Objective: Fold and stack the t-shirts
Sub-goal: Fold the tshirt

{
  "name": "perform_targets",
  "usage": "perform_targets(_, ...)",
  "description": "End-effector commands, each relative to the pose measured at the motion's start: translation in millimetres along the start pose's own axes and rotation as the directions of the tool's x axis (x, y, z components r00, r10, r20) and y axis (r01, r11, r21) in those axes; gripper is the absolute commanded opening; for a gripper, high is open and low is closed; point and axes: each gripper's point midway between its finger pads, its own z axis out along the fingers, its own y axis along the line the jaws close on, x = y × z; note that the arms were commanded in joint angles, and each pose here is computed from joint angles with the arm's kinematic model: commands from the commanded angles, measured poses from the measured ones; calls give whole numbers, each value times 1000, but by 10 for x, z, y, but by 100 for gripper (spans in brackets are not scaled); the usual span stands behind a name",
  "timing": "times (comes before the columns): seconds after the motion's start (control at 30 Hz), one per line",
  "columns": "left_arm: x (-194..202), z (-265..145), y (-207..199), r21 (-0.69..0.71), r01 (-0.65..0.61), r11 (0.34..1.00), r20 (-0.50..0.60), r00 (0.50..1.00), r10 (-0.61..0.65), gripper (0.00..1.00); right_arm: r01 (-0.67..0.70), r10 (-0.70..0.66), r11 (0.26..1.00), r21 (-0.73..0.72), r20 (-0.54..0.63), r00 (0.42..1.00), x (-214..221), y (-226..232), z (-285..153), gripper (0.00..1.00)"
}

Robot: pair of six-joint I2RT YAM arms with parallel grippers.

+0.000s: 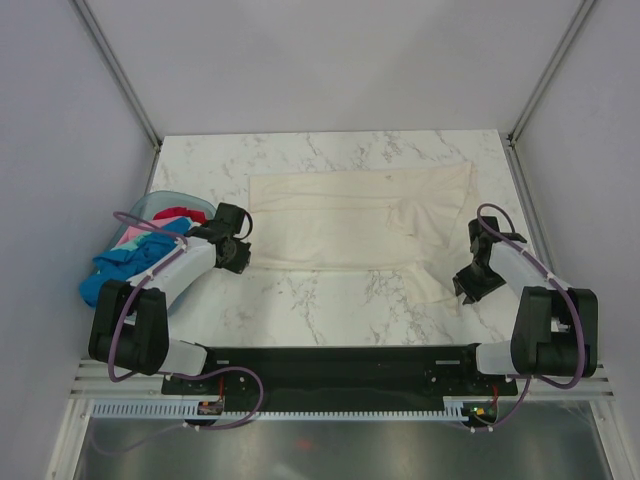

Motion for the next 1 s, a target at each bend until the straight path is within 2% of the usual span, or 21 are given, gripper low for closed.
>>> perform_targets(0.0,-160,-64,-104,43,-14,999,64,998,12,2,-26,26,1000,-5,24,999,-33,2,41,38)
perform_targets(0.17,-206,-98,-131,55,-18,998,84,996,13,2,-22,21,1000,11,37,999,-38,-20,119,35)
perform_targets(0.27,-214,-113,-137,60,-19,998,86,996,14,2,6,-5,1000,-12,57,998,-78,33,157,28)
perform_targets(0.4,-200,-115,-130,60,-24,998,79,997,20,2,37,-37,999,-6,96,995,-163,30,167,2)
perform_targets(0.43,-197,-117,-128,62,-29,998,78,997,24,2,51,-50,999,-6,107,993,-181,29,154,0)
perform_targets(0.63,-215,-129,-175,71,-80,994,87,993,73,2,94,-72,991,-91,218,973,-400,130,-121,0)
perform_targets(0.83,-200,-173,-347,114,-69,991,67,996,62,2,139,-48,955,-261,325,945,-641,452,-515,0)
perform_targets(0.97,-152,-170,-430,124,-77,989,36,997,73,2,155,-57,940,-303,309,949,-610,529,-589,0)
